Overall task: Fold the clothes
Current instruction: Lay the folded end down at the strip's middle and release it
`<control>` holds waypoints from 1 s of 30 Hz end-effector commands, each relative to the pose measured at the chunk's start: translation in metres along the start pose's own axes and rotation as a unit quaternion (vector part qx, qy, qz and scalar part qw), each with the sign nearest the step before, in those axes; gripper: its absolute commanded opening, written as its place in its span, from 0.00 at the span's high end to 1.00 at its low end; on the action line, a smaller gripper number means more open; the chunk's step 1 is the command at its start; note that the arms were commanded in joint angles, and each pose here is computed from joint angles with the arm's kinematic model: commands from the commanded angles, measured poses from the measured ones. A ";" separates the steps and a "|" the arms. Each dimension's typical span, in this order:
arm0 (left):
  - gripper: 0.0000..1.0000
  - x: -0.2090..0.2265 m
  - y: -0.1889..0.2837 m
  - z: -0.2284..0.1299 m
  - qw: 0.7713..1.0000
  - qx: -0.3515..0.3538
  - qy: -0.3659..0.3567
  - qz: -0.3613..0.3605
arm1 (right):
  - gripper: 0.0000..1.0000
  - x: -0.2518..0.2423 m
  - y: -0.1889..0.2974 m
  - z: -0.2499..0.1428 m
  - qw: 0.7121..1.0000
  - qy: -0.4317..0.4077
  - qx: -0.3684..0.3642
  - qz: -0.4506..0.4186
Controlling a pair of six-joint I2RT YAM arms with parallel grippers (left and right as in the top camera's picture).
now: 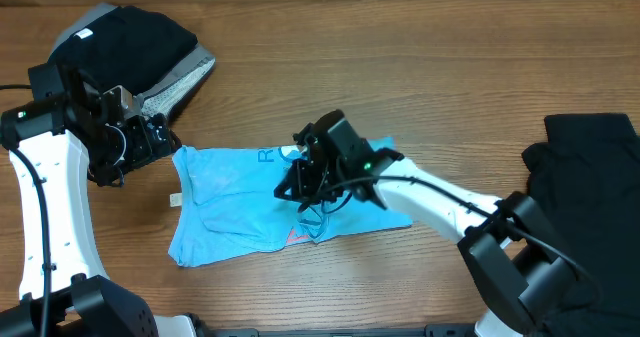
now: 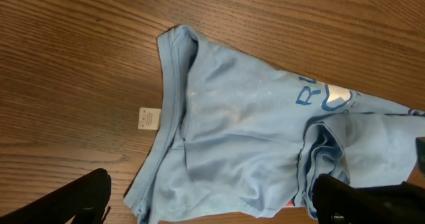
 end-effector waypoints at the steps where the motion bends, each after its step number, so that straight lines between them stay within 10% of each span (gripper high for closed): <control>1: 0.01 0.000 0.005 0.003 1.000 -0.010 -0.011 -0.004 | 0.83 -0.006 0.046 0.034 0.997 0.017 -0.060 -0.043; 6: 0.01 0.000 0.005 0.003 1.000 -0.010 -0.011 -0.004 | 0.69 -0.064 0.078 0.031 0.982 -0.077 -0.059 -0.160; 15: 0.01 -0.001 0.006 0.004 1.000 -0.014 -0.011 -0.006 | 0.96 -0.097 0.043 -0.012 0.966 -0.180 -0.015 -0.183; 24: 0.01 0.000 0.005 0.003 1.000 -0.010 -0.010 -0.005 | 0.96 0.022 -0.006 -0.002 0.994 0.073 -0.018 0.083; 30: 0.02 0.000 0.005 -0.001 1.000 -0.001 -0.007 -0.004 | 0.95 -0.004 0.029 0.035 0.997 0.024 -0.057 0.042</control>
Point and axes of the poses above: each gripper's point midway between its finger pads, its own y axis back along the fingers, its own x axis along the line the jaws close on, z = x × y, the point moved 5 cm from there along y, back along the fingers, and after that the axes turned 3 degrees about y, right-handed, at the moved point
